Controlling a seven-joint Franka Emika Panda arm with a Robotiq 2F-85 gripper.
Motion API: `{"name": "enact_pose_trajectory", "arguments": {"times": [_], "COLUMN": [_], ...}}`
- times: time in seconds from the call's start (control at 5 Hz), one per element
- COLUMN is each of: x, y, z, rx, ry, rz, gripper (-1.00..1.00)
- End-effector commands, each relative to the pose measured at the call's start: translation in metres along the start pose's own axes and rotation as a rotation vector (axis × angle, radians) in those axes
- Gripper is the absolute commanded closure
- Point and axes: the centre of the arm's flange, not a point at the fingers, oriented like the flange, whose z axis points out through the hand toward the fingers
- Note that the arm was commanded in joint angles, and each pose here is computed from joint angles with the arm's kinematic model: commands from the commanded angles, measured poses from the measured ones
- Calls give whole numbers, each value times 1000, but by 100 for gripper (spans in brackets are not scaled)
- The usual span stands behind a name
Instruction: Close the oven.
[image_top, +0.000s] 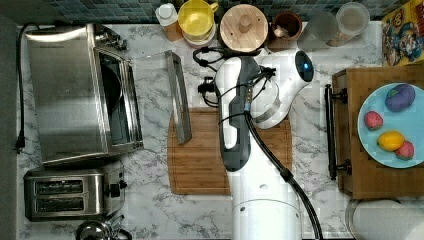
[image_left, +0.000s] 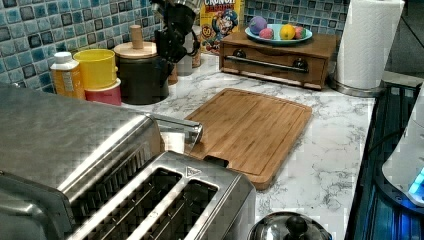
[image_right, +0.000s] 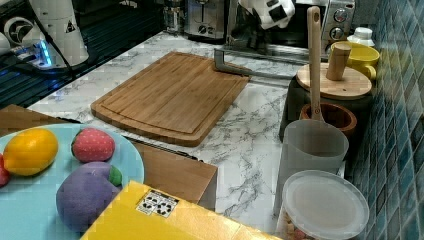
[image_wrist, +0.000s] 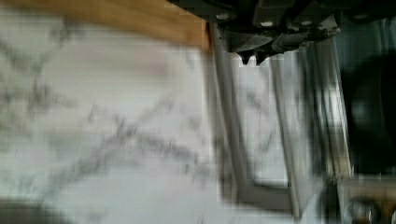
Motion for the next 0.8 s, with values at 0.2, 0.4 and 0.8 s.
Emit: {"name": "enact_pose_trajectory", "arguments": {"times": [0.2,0.4,0.8], "x": [32,34,34], "y": [-56,-51,-22], "z": [0,15,34], "rx": [13,-31,-140], "ry": [130,84,48], "rz": [-153,-159,-92], "gripper": [100,100,100]}}
